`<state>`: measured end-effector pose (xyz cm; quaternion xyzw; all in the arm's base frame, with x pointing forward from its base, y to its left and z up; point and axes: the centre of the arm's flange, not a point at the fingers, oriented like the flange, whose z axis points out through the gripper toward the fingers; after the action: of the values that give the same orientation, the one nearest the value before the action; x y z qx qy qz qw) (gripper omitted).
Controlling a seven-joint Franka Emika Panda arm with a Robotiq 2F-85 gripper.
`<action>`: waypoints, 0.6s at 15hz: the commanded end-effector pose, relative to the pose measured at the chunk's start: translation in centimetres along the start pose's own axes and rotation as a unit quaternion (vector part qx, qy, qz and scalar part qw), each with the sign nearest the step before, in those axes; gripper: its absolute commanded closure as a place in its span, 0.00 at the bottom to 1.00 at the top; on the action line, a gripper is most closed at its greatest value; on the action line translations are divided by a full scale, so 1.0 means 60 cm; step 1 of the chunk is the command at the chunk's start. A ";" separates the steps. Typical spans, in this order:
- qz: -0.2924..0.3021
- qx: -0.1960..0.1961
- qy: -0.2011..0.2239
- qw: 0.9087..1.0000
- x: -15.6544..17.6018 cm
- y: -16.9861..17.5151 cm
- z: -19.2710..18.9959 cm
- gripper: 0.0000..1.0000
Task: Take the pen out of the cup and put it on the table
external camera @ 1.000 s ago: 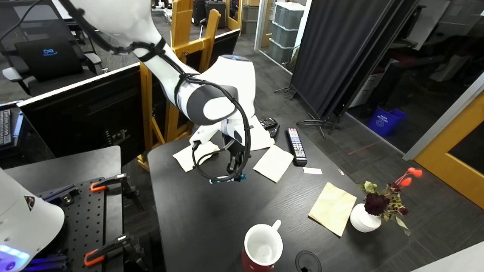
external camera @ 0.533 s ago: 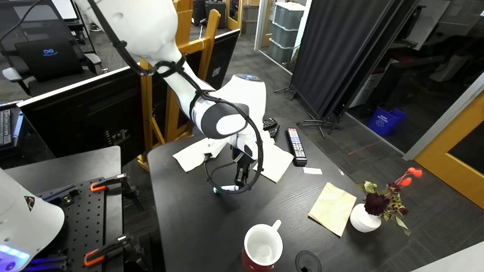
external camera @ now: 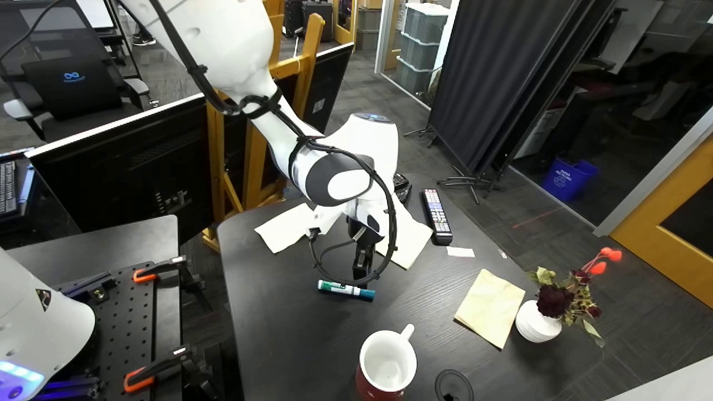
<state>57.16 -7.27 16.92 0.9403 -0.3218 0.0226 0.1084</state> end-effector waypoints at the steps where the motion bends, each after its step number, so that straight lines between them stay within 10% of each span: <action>1: 0.003 -0.006 -0.001 1.000 0.015 -0.004 -0.010 0.19; 4: 0.004 -0.005 0.001 1.000 0.018 -0.004 -0.013 0.00; 9: 0.004 -0.005 0.003 1.000 0.022 -0.004 -0.017 0.00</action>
<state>57.79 -7.64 17.54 0.9392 -0.3236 0.0316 0.1104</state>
